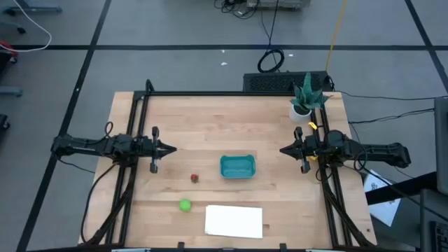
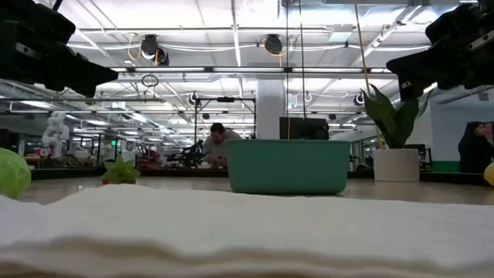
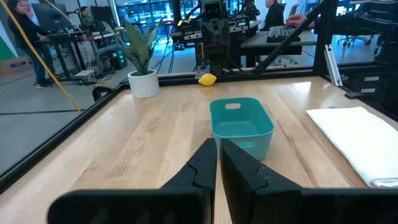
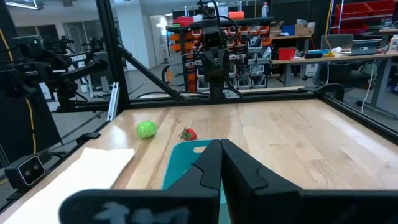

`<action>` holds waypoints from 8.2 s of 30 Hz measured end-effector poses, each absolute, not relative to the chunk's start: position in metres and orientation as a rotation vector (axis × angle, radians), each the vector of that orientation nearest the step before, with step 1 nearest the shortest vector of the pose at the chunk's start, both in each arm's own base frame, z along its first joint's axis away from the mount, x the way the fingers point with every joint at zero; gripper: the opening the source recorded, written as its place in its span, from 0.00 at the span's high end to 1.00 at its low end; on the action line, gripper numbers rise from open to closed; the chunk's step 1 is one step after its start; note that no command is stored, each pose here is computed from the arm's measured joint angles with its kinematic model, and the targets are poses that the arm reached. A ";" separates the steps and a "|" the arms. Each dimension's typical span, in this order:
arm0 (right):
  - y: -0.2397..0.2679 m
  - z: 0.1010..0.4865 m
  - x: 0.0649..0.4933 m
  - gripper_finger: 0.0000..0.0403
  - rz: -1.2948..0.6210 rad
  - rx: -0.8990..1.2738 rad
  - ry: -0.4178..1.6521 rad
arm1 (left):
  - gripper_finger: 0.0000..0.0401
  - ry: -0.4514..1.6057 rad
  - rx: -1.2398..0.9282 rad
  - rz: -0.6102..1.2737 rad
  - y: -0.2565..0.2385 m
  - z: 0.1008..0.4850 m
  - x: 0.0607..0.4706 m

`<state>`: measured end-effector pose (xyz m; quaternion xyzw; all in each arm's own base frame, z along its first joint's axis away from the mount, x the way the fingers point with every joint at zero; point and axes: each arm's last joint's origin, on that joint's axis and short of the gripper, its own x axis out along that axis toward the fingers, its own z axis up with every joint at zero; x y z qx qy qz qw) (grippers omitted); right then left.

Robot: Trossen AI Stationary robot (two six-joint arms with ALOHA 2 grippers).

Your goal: Pick and placing Produce into tupperware

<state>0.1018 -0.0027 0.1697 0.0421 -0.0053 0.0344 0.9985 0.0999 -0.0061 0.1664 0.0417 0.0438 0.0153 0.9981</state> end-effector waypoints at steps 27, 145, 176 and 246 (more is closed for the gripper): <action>-0.003 0.170 0.102 1.00 0.069 0.084 -0.011 | 0.94 0.087 0.083 0.031 -0.006 0.166 0.100; -0.003 0.185 0.100 1.00 0.066 0.016 -0.172 | 0.94 -0.042 0.039 0.173 -0.002 0.179 0.100; -0.003 0.187 0.100 1.00 0.067 0.023 -0.191 | 0.94 -0.044 0.018 0.173 -0.002 0.179 0.100; -0.040 0.248 0.140 0.12 -0.554 0.417 1.304 | 0.94 -0.006 0.023 0.170 -0.002 0.176 0.100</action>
